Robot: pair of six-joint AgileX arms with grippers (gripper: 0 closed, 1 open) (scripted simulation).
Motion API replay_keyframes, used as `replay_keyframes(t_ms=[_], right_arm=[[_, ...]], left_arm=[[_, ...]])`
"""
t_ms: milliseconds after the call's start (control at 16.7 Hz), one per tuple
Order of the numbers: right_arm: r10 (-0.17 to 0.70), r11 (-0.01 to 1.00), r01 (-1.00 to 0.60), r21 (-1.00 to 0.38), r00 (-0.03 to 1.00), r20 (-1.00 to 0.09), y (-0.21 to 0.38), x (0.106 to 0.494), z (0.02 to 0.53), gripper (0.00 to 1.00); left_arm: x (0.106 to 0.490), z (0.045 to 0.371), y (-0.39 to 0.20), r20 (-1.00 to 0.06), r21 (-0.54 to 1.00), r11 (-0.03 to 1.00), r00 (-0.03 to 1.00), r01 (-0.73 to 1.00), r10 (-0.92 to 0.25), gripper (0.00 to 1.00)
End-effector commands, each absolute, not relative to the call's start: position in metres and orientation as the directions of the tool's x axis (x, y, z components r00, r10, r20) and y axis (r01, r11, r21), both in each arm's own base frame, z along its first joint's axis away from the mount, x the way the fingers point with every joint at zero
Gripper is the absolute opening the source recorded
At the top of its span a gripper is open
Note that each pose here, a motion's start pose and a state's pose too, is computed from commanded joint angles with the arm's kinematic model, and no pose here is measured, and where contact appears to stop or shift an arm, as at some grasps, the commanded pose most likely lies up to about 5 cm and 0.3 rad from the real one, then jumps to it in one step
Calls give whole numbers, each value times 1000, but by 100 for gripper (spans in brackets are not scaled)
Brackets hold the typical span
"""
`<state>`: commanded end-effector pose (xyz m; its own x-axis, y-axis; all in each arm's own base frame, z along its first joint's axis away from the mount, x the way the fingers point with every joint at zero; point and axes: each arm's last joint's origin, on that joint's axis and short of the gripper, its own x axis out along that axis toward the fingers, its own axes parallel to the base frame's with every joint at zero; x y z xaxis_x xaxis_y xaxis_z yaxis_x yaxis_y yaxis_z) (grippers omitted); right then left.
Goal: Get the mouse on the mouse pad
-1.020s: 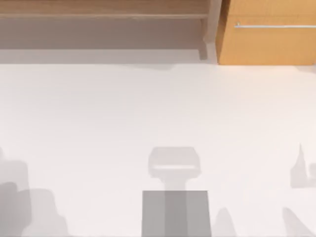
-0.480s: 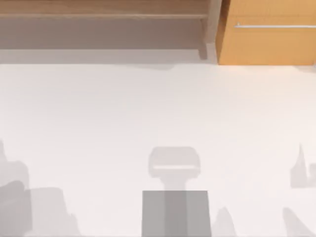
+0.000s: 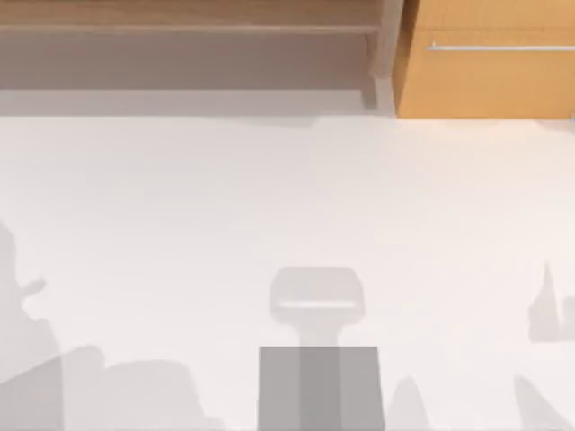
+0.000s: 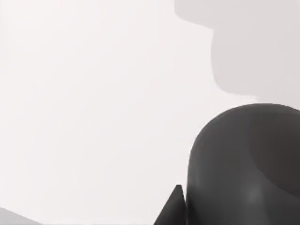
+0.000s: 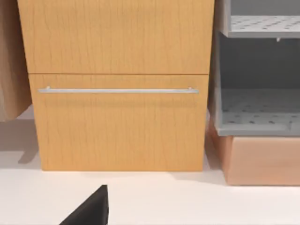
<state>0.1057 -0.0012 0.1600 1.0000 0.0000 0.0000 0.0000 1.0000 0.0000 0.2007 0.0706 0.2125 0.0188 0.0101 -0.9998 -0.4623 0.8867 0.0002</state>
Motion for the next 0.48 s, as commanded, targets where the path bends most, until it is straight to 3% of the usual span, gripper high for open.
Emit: replay_keyframes(t_ms=[480], right_arm=[[0,1000,0,0,1000,0,-1,106,160,100]], left_arm=[[207,212,66,-1000,3,923,7,-385,6,0]])
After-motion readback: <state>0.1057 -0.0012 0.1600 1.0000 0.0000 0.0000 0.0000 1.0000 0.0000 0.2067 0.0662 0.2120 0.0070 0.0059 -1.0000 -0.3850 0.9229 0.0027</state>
